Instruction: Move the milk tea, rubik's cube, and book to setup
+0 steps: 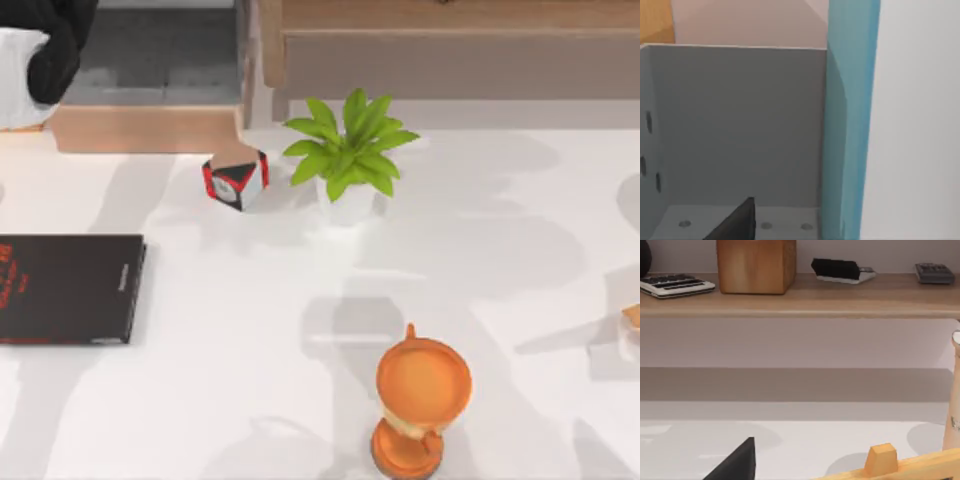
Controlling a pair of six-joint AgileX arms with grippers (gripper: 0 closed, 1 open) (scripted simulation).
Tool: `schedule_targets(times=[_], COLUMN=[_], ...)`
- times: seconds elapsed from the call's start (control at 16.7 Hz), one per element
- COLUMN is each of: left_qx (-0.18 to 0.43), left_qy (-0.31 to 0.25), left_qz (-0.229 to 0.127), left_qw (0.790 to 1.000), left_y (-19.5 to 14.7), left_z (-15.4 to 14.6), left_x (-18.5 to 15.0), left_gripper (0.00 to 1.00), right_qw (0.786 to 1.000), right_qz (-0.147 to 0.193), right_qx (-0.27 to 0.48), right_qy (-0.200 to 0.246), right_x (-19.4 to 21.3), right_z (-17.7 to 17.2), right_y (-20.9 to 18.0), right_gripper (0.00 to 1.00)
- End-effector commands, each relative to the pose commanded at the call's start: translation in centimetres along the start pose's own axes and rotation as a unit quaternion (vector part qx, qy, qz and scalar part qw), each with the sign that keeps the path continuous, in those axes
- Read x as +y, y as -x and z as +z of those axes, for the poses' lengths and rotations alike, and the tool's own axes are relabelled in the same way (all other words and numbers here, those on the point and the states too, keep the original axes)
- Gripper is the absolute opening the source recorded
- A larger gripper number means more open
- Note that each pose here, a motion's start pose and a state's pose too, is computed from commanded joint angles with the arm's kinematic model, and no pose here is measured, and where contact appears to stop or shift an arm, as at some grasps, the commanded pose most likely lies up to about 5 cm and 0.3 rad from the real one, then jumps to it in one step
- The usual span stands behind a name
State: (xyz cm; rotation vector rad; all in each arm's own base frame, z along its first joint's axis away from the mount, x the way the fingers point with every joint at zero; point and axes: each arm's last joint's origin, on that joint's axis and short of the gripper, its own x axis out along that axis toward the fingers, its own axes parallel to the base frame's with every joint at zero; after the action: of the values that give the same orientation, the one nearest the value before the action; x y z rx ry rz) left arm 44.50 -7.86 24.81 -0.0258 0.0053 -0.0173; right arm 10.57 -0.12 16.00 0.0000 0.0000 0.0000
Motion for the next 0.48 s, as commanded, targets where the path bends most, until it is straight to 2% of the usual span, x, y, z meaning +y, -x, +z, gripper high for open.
schedule_targets(times=[0.24, 0.48], left_qx=[0.0, 0.0], left_qy=[0.0, 0.0], left_qz=[0.0, 0.0], left_qw=[1.0, 1.0], left_y=[-1.7, -1.9], left_z=[0.0, 0.0], left_x=[-0.1, -0.1], left_gripper=[1.0, 1.0], right_qw=[1.0, 1.0], right_qz=[0.0, 0.0], right_qx=[0.0, 0.0], right_qy=[0.0, 0.0], right_x=[0.0, 0.0], right_z=[0.0, 0.0], right_y=[0.0, 0.0], right_gripper=[1.0, 1.0])
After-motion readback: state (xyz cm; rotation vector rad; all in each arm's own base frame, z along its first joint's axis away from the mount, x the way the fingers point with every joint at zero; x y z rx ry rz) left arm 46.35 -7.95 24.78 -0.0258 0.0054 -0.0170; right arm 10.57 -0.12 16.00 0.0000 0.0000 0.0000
